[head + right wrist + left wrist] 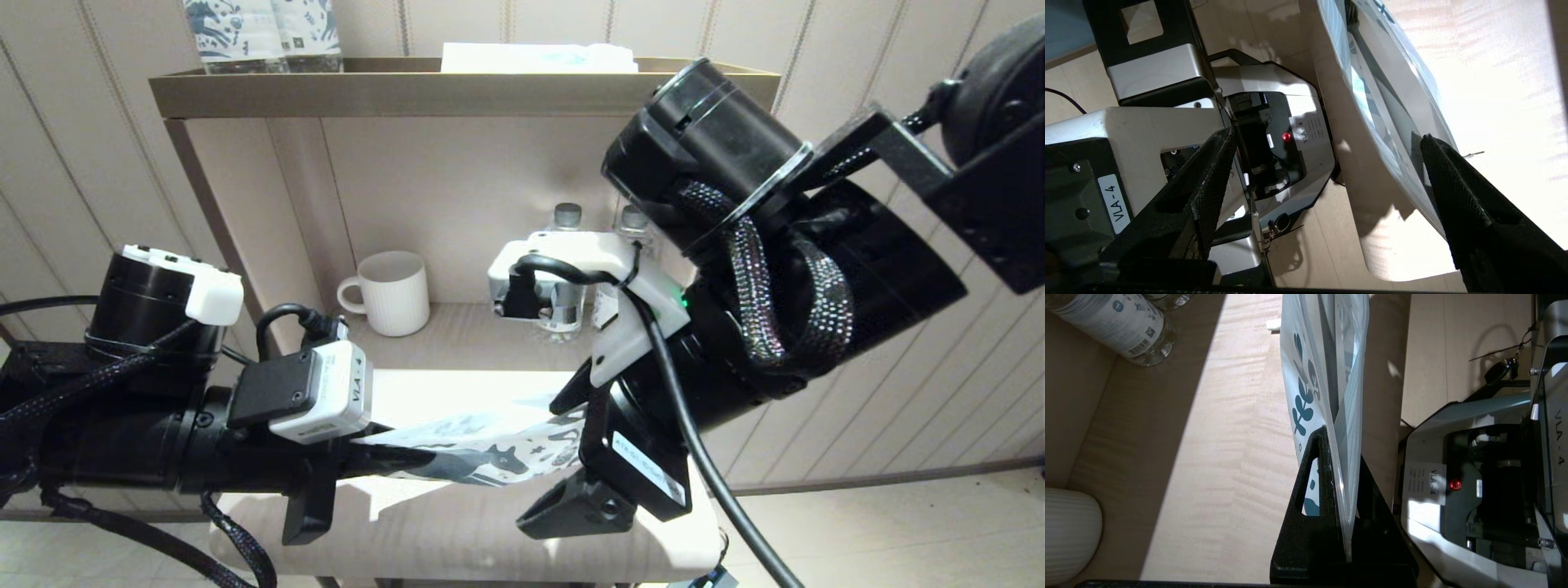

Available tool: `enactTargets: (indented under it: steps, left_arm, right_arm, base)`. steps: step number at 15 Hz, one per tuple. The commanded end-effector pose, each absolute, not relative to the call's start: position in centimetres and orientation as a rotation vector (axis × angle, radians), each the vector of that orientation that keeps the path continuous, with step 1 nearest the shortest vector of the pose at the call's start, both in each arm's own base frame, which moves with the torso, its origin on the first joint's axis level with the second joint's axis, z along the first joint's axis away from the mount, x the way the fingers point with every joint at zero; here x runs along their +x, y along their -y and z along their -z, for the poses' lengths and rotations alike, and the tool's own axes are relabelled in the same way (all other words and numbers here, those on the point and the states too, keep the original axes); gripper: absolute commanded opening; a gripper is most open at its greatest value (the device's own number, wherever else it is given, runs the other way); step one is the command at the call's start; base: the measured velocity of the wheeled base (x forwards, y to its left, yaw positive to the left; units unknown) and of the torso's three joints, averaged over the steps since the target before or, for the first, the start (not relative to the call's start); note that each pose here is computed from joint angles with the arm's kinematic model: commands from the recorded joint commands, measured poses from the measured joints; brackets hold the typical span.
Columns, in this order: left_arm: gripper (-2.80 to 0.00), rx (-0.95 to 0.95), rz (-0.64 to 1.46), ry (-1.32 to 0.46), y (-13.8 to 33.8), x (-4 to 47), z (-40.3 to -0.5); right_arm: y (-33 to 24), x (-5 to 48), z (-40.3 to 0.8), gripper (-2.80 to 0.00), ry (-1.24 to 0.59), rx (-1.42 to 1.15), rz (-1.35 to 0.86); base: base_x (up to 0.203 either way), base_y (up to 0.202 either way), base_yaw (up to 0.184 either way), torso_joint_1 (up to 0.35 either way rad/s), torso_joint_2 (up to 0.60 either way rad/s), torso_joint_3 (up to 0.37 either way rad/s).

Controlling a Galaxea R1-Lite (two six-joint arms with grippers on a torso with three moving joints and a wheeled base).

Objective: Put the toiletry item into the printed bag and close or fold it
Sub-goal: Place the toothbrush in the storage bag, then pick up the toothpaste

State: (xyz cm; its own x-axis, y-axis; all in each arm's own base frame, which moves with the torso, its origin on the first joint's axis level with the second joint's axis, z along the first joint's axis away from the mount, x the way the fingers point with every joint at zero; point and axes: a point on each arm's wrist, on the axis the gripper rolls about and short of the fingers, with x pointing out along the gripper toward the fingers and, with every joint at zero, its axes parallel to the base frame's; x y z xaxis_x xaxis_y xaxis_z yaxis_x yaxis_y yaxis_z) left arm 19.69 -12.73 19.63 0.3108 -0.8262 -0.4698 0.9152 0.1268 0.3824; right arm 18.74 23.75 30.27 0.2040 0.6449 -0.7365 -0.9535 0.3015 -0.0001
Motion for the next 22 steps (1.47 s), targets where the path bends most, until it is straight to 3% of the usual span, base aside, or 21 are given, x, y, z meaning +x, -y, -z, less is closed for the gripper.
enactTargets:
  steps: [1,9,15,18,19,22]
  left_arm:
    - [-2.8,0.682,1.28,-0.155,12.8,19.8,-19.5]
    - [-2.8,0.354,1.244,-0.155,12.1,22.5,-20.8]
    - [-2.8,0.298,1.297,-0.217,12.0,24.3,-19.0]
    - [-2.8,0.263,1.286,-0.225,11.8,24.9,-19.4]
    - [-2.8,0.244,1.281,-0.228,11.7,25.1,-19.6]
    - [-2.8,0.24,1.242,-0.221,10.9,25.6,-19.9]
  right_arm:
    - [-23.1,18.2,-31.0,0.0,-0.691,-0.517,-1.189]
    - [-18.0,17.1,-34.6,0.0,-0.575,-0.443,-1.098]
    - [-14.7,15.2,-36.7,0.0,-0.493,-0.402,-1.053]
    - [-14.2,15.6,-35.6,0.0,-0.551,-0.389,-1.024]
    - [-14.0,15.8,-35.3,-2.8,-0.565,-0.386,-1.011]
    - [-13.9,16.1,-34.3,-2.8,-0.553,-0.376,-0.998]
  base:
    - [0.0,0.0,0.0,0.0,0.0,0.0]
    - [0.0,0.0,0.0,0.0,0.0,0.0]
    - [0.0,0.0,0.0,0.0,0.0,0.0]
    - [0.0,0.0,0.0,0.0,0.0,0.0]
    - [0.0,0.0,0.0,0.0,0.0,0.0]
    - [0.0,0.0,0.0,0.0,0.0,0.0]
